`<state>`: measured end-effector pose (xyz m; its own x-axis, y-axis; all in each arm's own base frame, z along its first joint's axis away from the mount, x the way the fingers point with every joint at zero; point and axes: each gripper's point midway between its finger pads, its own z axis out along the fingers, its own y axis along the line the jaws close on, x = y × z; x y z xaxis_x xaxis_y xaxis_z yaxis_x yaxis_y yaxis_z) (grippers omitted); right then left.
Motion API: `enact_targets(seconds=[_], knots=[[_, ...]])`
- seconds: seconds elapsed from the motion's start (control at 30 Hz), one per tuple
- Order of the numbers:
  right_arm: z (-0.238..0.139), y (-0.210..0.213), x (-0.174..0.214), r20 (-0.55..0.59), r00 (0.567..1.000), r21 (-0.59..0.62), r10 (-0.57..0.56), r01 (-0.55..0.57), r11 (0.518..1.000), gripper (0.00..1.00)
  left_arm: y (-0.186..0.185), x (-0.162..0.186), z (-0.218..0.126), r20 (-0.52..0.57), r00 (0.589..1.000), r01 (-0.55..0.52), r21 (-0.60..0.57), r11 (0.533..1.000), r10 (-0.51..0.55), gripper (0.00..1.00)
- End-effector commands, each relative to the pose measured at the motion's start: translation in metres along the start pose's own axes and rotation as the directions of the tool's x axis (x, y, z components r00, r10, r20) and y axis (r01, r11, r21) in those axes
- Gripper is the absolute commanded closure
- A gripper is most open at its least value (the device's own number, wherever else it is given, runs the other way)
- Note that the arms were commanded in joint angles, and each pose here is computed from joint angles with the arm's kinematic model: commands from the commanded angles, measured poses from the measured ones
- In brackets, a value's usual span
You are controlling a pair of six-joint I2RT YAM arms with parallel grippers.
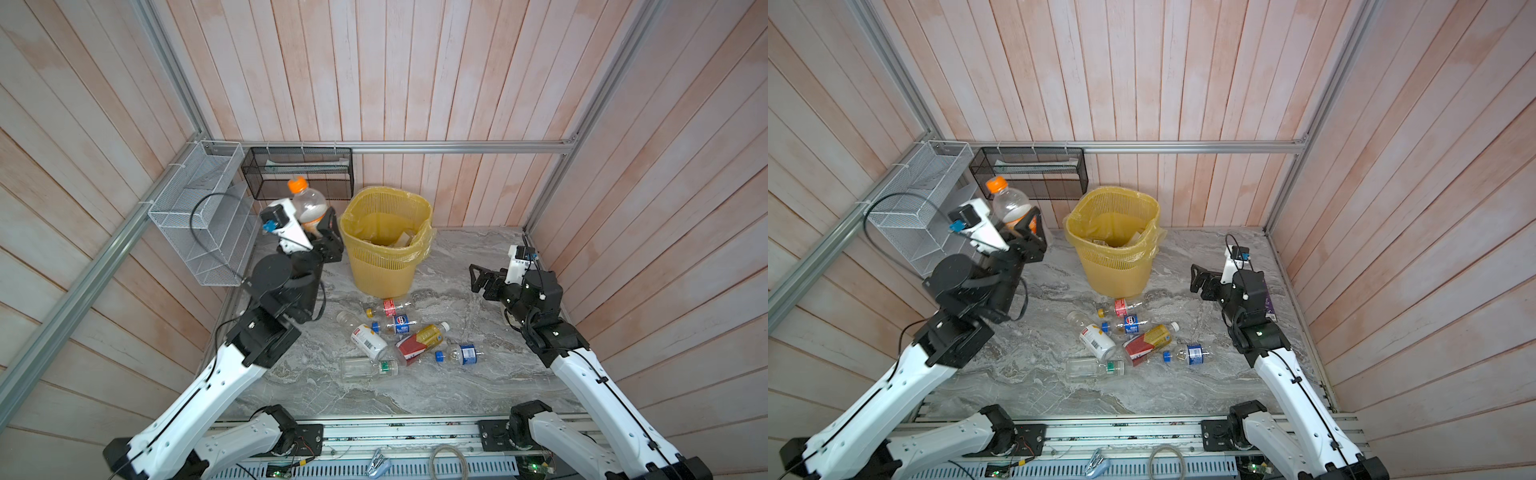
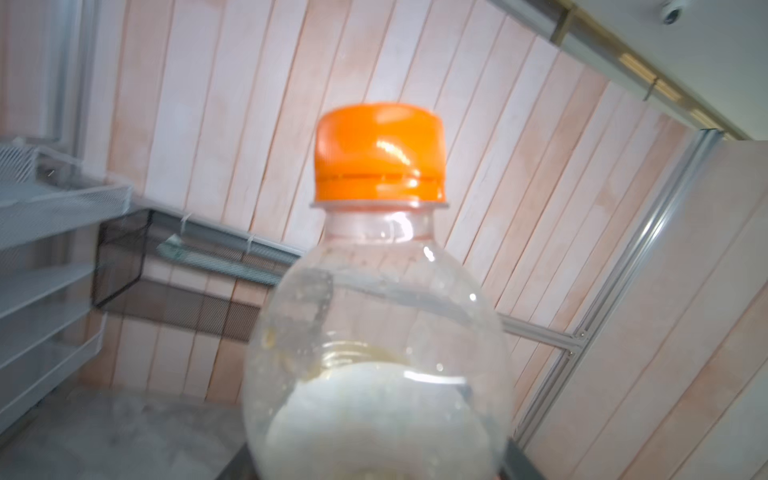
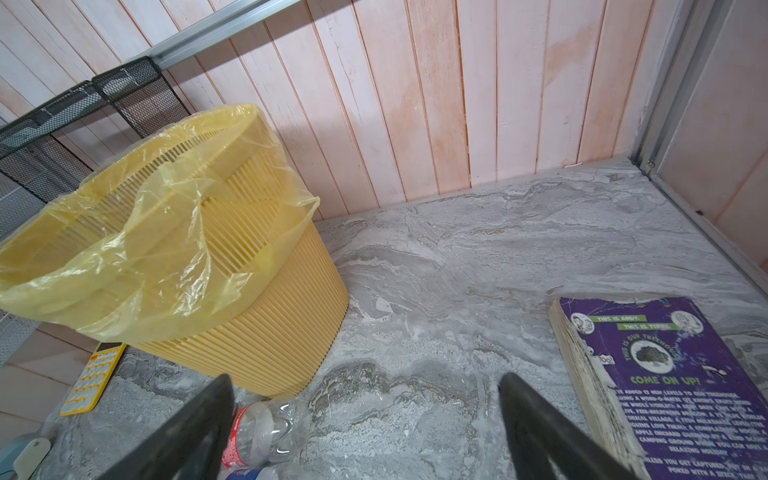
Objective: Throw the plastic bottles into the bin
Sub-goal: 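Carry the orange-capped bottle over the bin and open the left gripper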
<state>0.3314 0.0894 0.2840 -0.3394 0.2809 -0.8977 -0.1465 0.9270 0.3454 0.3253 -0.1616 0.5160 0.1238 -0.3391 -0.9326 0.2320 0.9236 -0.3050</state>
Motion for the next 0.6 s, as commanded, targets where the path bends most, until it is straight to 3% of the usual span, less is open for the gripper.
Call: enact_targets(seconds=[0.0, 0.1, 0.13, 0.17, 0.37, 0.57], knots=[[-0.005, -0.006, 0.0, -0.002, 1.0, 0.034, 0.005, -0.005, 0.999, 0.01, -0.037, 0.076, 0.056, -0.239, 0.964, -0.073, 0.191, 0.979, 0.119, 0.32], [-0.011, -0.004, -0.01, 0.009, 1.0, 0.04, -0.011, 0.01, 0.999, 0.01, -0.028, 0.139, 0.093, -0.51, 0.857, 0.023, 0.187, 0.982, 0.077, 0.18], [-0.014, -0.004, -0.015, 0.016, 1.0, 0.044, -0.017, 0.016, 0.999, 0.01, -0.025, 0.154, 0.098, -0.561, 0.824, 0.019, 0.17, 0.985, 0.081, 0.1], [-0.017, -0.004, -0.018, 0.022, 1.0, 0.048, -0.021, 0.02, 0.999, 0.01, -0.024, 0.155, 0.099, -0.566, 0.82, 0.008, 0.166, 0.986, 0.088, 0.01], [-0.024, -0.01, -0.014, 0.014, 1.0, 0.077, 0.007, -0.008, 0.997, 0.01, -0.016, 0.112, 0.083, -0.394, 0.917, -0.002, 0.163, 0.987, 0.067, 0.0], [-0.022, -0.017, 0.006, -0.032, 0.997, 0.095, 0.069, -0.065, 0.993, 0.01, -0.003, 0.099, 0.066, -0.374, 0.924, -0.034, 0.125, 0.992, 0.079, 0.0]])
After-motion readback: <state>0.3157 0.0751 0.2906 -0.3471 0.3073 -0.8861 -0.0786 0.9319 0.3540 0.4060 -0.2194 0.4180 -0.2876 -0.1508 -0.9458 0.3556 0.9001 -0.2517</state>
